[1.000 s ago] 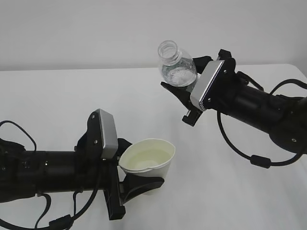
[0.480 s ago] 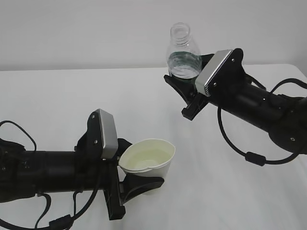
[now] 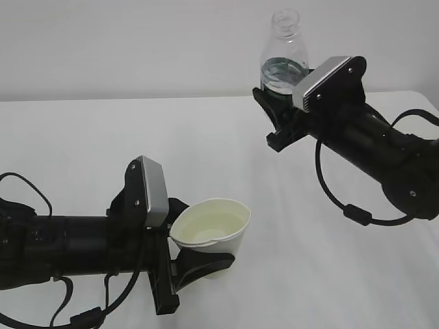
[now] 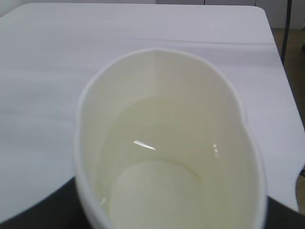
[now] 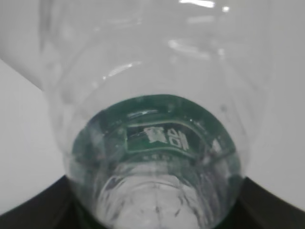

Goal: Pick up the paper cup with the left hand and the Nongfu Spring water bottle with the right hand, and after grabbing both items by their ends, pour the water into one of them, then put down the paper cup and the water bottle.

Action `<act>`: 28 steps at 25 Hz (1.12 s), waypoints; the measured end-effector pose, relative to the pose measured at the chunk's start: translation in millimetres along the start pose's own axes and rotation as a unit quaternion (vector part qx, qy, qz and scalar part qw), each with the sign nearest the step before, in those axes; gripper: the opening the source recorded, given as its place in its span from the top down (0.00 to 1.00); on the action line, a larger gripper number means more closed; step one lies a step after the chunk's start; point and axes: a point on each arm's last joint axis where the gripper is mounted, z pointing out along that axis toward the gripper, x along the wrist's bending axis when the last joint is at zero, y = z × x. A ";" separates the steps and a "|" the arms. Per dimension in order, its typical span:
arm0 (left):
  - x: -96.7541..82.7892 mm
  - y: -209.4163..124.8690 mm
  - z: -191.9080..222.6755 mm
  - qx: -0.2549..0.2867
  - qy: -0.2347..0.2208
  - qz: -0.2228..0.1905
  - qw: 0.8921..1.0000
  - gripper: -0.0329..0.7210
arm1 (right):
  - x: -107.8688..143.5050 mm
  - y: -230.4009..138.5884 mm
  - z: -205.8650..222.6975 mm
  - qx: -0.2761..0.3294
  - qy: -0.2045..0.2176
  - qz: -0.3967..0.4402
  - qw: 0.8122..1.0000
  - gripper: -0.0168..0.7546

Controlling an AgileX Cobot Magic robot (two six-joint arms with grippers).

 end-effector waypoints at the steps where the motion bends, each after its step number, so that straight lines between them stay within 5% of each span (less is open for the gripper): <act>1: 0.0 0.0 0.0 0.000 0.000 0.000 1.000 0.41 | -2.1 -0.5 0.0 0.003 -0.012 0.006 1.000 0.39; 11: 0.0 -0.2 0.0 0.001 0.000 0.000 1.000 0.41 | -18.5 -5.3 -1.8 0.025 -0.103 0.052 0.993 0.39; 28: 0.0 -0.2 0.0 0.001 0.000 0.000 1.000 0.41 | -31.6 -13.9 -6.3 0.063 -0.183 0.088 0.977 0.39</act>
